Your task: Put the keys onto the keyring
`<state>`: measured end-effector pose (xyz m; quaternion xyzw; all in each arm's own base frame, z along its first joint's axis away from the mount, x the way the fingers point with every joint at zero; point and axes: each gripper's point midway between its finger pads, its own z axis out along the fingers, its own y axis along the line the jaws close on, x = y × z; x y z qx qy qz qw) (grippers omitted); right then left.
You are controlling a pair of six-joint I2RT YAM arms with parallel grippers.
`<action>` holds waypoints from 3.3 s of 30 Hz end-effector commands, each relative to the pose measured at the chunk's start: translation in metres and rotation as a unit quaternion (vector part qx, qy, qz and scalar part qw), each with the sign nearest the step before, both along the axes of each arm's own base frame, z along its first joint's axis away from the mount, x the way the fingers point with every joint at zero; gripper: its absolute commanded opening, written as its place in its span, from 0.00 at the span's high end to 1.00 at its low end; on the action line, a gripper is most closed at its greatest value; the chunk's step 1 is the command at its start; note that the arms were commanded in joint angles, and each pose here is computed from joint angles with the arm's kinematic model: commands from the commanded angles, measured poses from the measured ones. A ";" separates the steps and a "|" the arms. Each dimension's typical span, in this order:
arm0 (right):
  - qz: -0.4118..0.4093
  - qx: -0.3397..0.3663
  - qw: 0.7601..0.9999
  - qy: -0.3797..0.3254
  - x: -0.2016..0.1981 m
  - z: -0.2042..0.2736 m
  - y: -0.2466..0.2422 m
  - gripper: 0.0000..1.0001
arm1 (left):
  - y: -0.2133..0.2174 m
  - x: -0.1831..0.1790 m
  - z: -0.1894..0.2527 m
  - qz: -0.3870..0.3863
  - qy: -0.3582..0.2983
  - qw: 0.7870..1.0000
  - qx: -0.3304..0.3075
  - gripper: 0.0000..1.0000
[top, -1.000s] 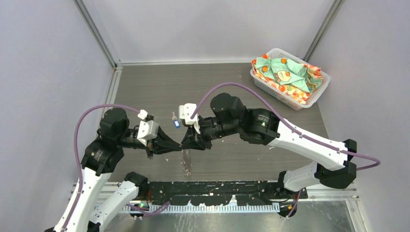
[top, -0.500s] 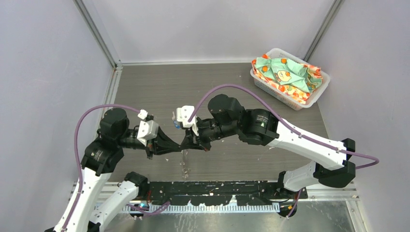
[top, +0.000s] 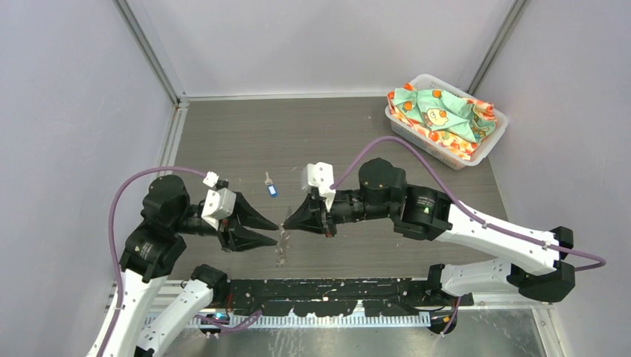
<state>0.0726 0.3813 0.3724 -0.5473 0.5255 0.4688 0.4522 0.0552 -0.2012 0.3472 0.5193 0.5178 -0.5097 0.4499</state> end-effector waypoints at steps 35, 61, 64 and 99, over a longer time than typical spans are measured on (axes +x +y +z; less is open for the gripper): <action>0.018 0.070 0.997 0.029 -0.010 0.035 0.004 0.99 | -0.004 -0.002 0.030 0.003 0.019 0.998 -0.052 0.73; 0.016 0.083 0.996 0.029 -0.012 0.045 -0.003 0.99 | -0.001 -0.008 0.011 -0.014 0.011 1.000 -0.022 0.72; 0.016 0.083 0.996 0.029 -0.012 0.045 -0.003 0.99 | 0.000 -0.004 0.008 -0.001 0.011 1.000 -0.015 0.72; 0.024 0.086 0.995 0.038 -0.014 0.045 0.001 0.99 | -0.005 0.003 0.015 0.017 0.047 0.998 -0.036 0.78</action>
